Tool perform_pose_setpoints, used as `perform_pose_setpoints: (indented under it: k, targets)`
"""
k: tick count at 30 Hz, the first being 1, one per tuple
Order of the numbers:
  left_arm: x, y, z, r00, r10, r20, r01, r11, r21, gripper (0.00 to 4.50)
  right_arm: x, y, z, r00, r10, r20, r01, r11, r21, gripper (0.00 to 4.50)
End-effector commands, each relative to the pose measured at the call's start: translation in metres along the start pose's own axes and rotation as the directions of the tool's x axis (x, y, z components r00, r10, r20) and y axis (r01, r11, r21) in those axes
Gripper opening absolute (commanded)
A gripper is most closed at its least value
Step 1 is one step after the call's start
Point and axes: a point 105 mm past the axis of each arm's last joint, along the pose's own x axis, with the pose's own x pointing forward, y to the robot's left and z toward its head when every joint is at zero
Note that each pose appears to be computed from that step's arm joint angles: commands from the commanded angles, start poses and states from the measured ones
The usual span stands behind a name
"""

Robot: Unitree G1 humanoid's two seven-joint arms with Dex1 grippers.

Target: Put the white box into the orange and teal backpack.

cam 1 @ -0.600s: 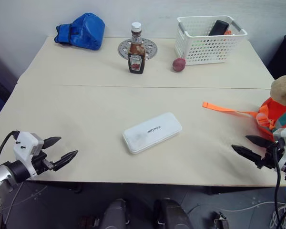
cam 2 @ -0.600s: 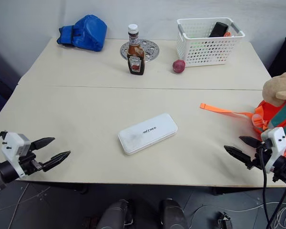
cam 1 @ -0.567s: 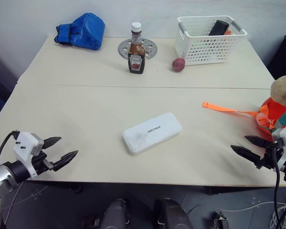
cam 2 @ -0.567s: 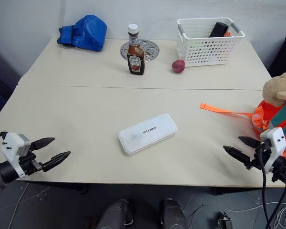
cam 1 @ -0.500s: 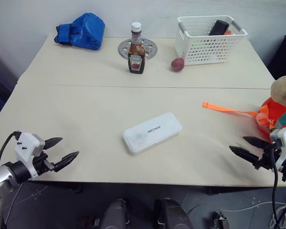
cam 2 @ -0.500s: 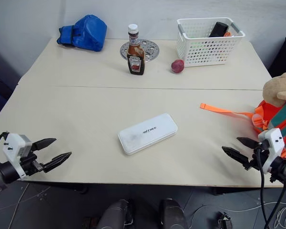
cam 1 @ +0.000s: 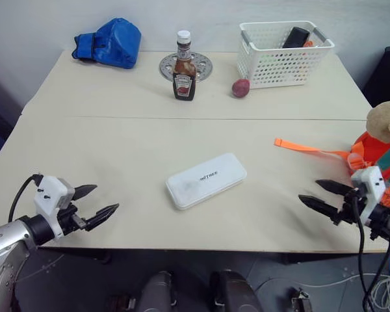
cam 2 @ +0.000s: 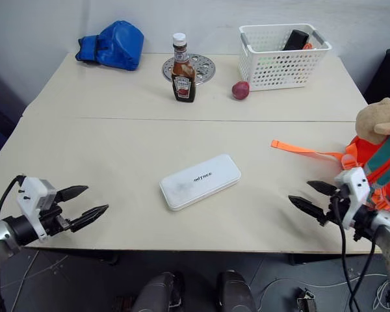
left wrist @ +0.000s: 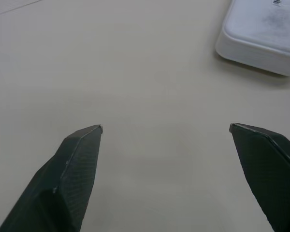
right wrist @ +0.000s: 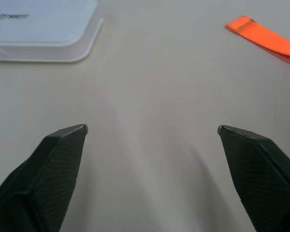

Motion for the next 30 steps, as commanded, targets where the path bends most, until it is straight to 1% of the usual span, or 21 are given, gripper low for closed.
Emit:
perform_pose_setpoints:
  k: [1, 5, 7, 10, 11, 12, 15, 20, 24, 28, 30]
  targets:
    - [0.015, -0.028, 0.008, 0.99, -0.14, -0.004, 0.14, 0.989, 0.051, 3.21, 0.026, 0.014, 0.017, 0.994, 0.103, 0.03, -0.101, 0.993, -0.053, 3.18]
    - [0.035, -0.035, 0.014, 0.981, -0.195, 0.006, 0.194, 0.978, 0.071, 1.93, 0.055, 0.014, 0.023, 0.988, 0.152, 0.022, -0.15, 0.984, -0.092, 1.81]
    - [0.049, -0.042, 0.016, 0.971, -0.239, -0.004, 0.238, 0.966, 0.102, 1.36, 0.072, 0.015, 0.023, 0.982, 0.189, -0.004, -0.188, 0.974, -0.127, 1.17]
    - [0.065, -0.048, 0.016, 0.962, -0.273, -0.025, 0.274, 0.953, 0.128, 0.37, 0.09, 0.017, 0.024, 0.973, 0.23, -0.024, -0.231, 0.961, -0.152, 0.1]
    - [0.071, -0.052, 0.015, 0.957, -0.288, -0.04, 0.291, 0.948, 0.129, 0.06, 0.096, 0.018, 0.024, 0.969, 0.245, -0.034, -0.247, 0.954, -0.168, 0.0]
    - [0.075, -0.054, 0.014, 0.952, -0.301, -0.055, 0.306, 0.944, 0.127, 0.02, 0.102, 0.018, 0.024, 0.967, 0.253, -0.045, -0.257, 0.948, -0.187, 0.0]
    - [0.084, -0.058, 0.014, 0.948, -0.312, -0.062, 0.317, 0.939, 0.132, 0.02, 0.116, 0.017, 0.024, 0.967, 0.249, -0.06, -0.256, 0.942, -0.217, 0.0]
    - [0.088, -0.061, 0.015, 0.942, -0.332, -0.058, 0.336, 0.933, 0.127, 0.02, 0.124, 0.022, 0.028, 0.96, 0.277, -0.047, -0.281, 0.934, -0.222, 0.0]
    - [0.093, -0.055, 0.014, 0.947, -0.316, -0.062, 0.322, 0.937, 0.137, 0.02, 0.12, 0.032, 0.024, 0.944, 0.326, -0.059, -0.331, 0.917, -0.224, 0.0]
    - [0.098, -0.037, 0.013, 0.96, -0.269, -0.075, 0.278, 0.947, 0.162, 0.02, 0.108, 0.047, 0.02, 0.92, 0.383, -0.076, -0.391, 0.895, -0.215, 0.0]
    - [0.102, -0.027, 0.018, 0.966, -0.252, -0.057, 0.257, 0.954, 0.153, 0.02, 0.101, 0.054, 0.016, 0.912, 0.402, -0.083, -0.41, 0.89, -0.198, 0.0]
